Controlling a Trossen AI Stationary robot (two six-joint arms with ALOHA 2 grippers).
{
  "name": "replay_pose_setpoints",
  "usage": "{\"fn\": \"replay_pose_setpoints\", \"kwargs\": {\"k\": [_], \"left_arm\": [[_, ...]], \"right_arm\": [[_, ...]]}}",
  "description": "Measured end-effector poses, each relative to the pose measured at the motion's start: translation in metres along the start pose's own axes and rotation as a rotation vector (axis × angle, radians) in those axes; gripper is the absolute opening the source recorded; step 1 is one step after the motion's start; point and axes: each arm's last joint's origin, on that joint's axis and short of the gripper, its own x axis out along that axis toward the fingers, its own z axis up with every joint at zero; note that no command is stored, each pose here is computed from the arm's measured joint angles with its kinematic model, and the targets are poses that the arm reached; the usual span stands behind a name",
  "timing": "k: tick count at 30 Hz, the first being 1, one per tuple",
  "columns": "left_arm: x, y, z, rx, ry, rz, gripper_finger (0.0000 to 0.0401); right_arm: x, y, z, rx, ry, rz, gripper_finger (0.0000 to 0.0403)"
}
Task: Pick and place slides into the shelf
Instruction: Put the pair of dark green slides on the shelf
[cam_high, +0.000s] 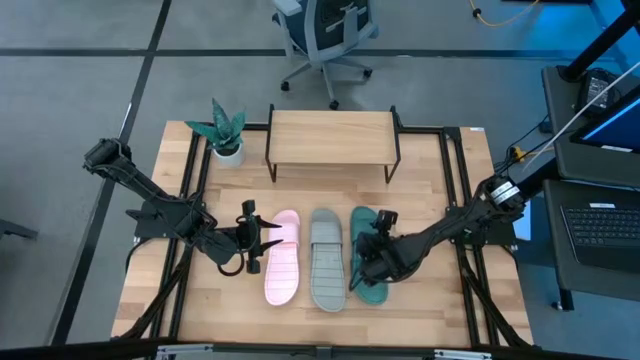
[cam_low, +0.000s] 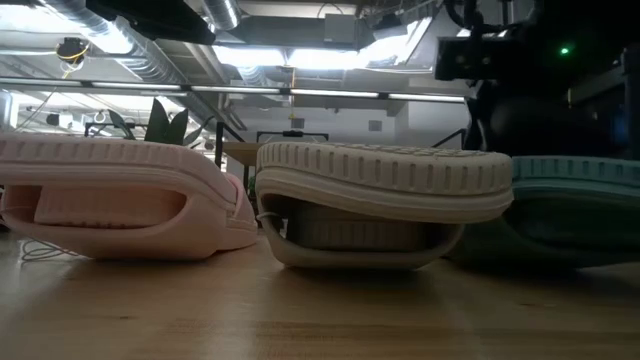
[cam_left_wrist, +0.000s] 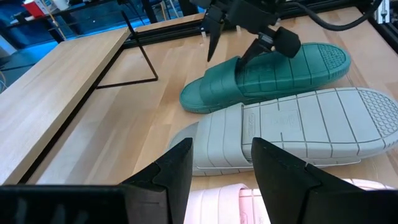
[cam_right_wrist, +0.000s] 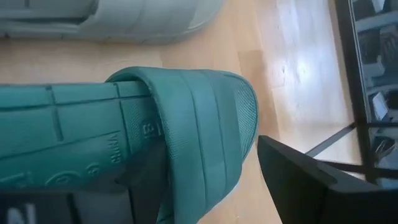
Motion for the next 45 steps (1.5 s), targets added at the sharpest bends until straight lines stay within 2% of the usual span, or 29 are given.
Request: {"fn": "replay_pose_setpoints", "kwargs": {"k": [4,9,16,28,45], "left_arm": [[0.000,0.000,0.000,0.000,0.000,0.000,0.0157],[0.000,0.000,0.000,0.001,0.000,0.000,0.0157],[0.000,0.000,-0.001,0.008,0.008,0.001,0.0157],[0.000,0.000,-0.002,0.017,0.018,0.003,0.0157],[0.000,0.000,-0.002,0.015,0.018,0.003,0.0157]], "right_arm": [[0.002,-0.002,0.001,0.055,0.005,-0.002,0.0244],[0.004,-0.001,0.002,0.032,0.006,0.001,0.0244],[0.022,0.014,-0.001,-0.044,0.035,-0.038,0.0244],[0.024,0.016,-0.002,-0.016,0.030,-0.061,0.0241],[0.026,0.018,-0.001,0.007,0.039,-0.016,0.0127]]}}
